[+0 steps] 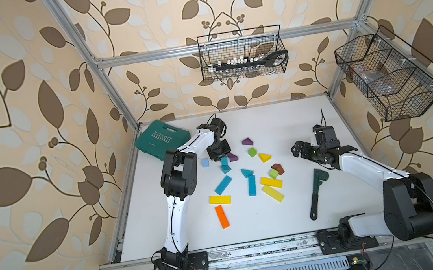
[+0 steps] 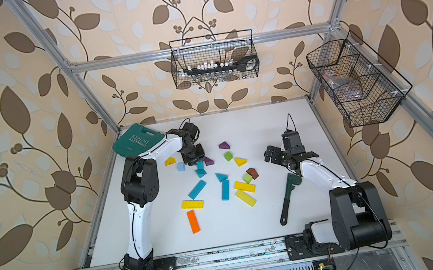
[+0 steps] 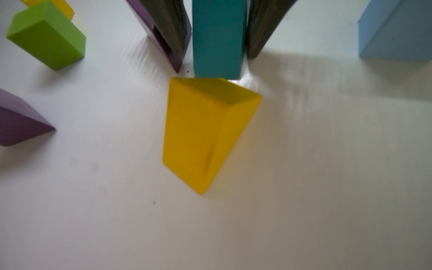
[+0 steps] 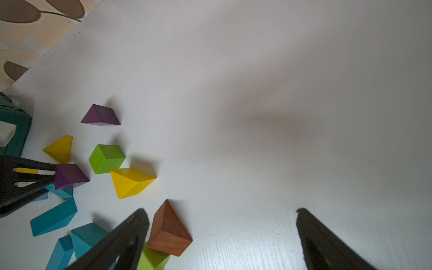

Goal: Assemble a small pinwheel with building blocks
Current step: Adjust the building block at the center of the board.

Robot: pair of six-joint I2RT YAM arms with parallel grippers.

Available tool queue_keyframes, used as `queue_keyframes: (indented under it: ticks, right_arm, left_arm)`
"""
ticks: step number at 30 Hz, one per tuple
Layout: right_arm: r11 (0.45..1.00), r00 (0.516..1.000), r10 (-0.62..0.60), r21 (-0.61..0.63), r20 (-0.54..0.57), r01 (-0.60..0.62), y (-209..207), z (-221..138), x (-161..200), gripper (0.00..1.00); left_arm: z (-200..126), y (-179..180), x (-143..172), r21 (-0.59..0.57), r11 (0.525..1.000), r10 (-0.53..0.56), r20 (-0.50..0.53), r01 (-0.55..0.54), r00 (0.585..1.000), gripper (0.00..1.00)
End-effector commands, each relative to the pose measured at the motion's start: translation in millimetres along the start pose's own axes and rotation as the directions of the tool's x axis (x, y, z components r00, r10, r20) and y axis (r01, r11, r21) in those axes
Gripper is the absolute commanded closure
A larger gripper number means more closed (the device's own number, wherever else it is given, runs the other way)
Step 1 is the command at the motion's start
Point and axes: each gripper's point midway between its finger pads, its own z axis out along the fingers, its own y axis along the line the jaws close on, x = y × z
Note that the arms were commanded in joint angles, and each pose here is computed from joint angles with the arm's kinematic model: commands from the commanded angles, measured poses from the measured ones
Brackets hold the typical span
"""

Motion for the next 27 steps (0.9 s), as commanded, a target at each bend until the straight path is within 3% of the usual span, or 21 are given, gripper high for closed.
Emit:
queue_keyframes:
  ticks: [1,7,10,16,21,27]
  right_arm:
    - [1.000,1.000,0.000,-0.001,0.011,0.000,2.4,-3.8,-6.7,0.00]
    - [1.000,1.000,0.000,-0.004,0.012,0.000,2.9,-3.8,-7.0,0.00]
    - [1.000,1.000,0.003,-0.006,0.011,-0.002,3.0,-3.6,-6.6,0.00]
    - [1.000,1.000,0.004,-0.019,0.010,-0.004,5.4,-3.9,-6.4,0.00]
    - [1.000,1.000,0.005,-0.024,0.011,-0.005,6.2,-3.3,-6.7,0.00]
    - [1.000,1.000,0.004,-0.019,0.003,-0.004,4.9,-1.4,-4.9,0.00]
  left_arm:
    - [2.2,-24.0,2.4,0.050,0.998,0.047,-0.024,-0.046,0.999,0.61]
    - [-24.9,-28.4,1.0,0.035,0.997,0.070,0.005,-0.070,0.998,0.58]
    - [-58.5,-9.9,0.8,-0.034,0.997,0.072,0.041,-0.071,0.997,0.47]
    - [-115.6,67.2,-3.5,-0.124,0.990,0.079,0.142,-0.062,0.987,0.16]
    - [-140.3,153.4,-7.9,-0.322,0.947,0.049,0.169,0.008,0.984,0.08]
    - [-126.0,184.1,-6.8,-0.467,0.883,0.083,0.057,-0.047,0.995,0.09]
